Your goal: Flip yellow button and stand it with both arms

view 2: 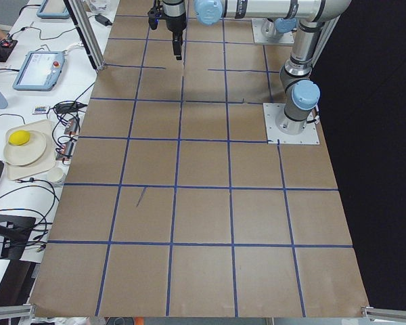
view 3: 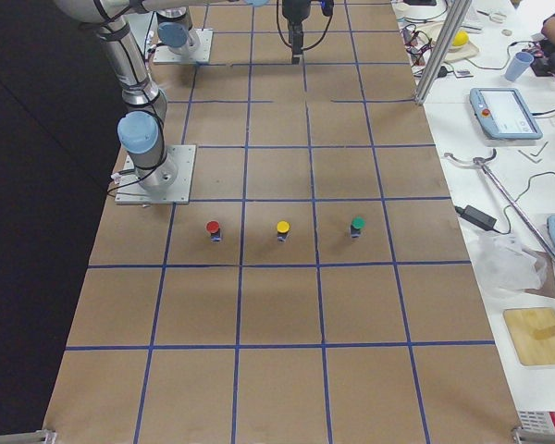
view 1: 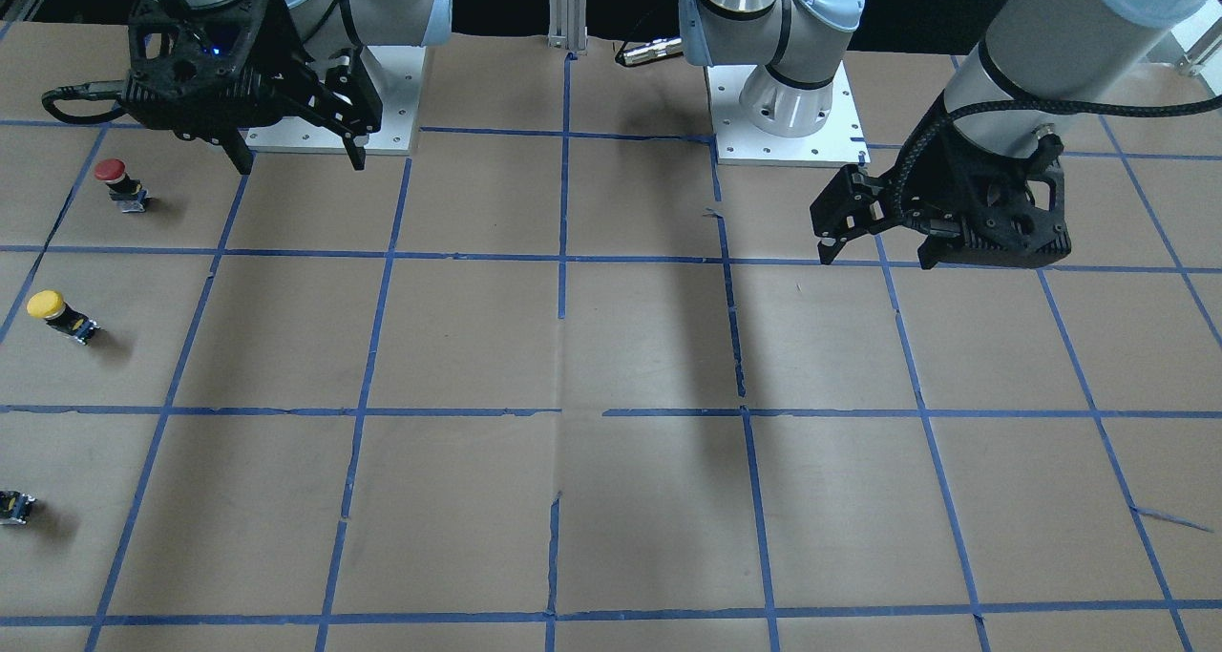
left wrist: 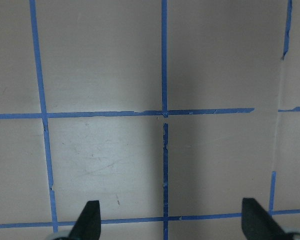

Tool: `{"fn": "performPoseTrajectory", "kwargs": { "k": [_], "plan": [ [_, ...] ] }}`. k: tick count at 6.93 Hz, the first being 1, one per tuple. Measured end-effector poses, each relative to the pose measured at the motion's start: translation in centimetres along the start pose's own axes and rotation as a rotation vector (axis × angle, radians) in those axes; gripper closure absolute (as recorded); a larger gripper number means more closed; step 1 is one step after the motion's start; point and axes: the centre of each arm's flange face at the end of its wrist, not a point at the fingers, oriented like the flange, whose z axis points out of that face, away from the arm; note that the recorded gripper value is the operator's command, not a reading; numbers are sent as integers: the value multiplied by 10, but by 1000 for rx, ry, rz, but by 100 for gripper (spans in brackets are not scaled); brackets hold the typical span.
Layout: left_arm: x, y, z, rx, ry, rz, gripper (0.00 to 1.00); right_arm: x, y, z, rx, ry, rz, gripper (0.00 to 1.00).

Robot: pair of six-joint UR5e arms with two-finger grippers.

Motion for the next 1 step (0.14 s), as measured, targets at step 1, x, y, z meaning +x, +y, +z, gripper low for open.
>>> {"fn": "performPoseTrajectory", "kwargs": {
  "k": [1],
  "plan": [
    [0, -1, 0, 0, -1, 0, 0, 1, 0, 0, -4, -1, 5, 1]
  ]
}}
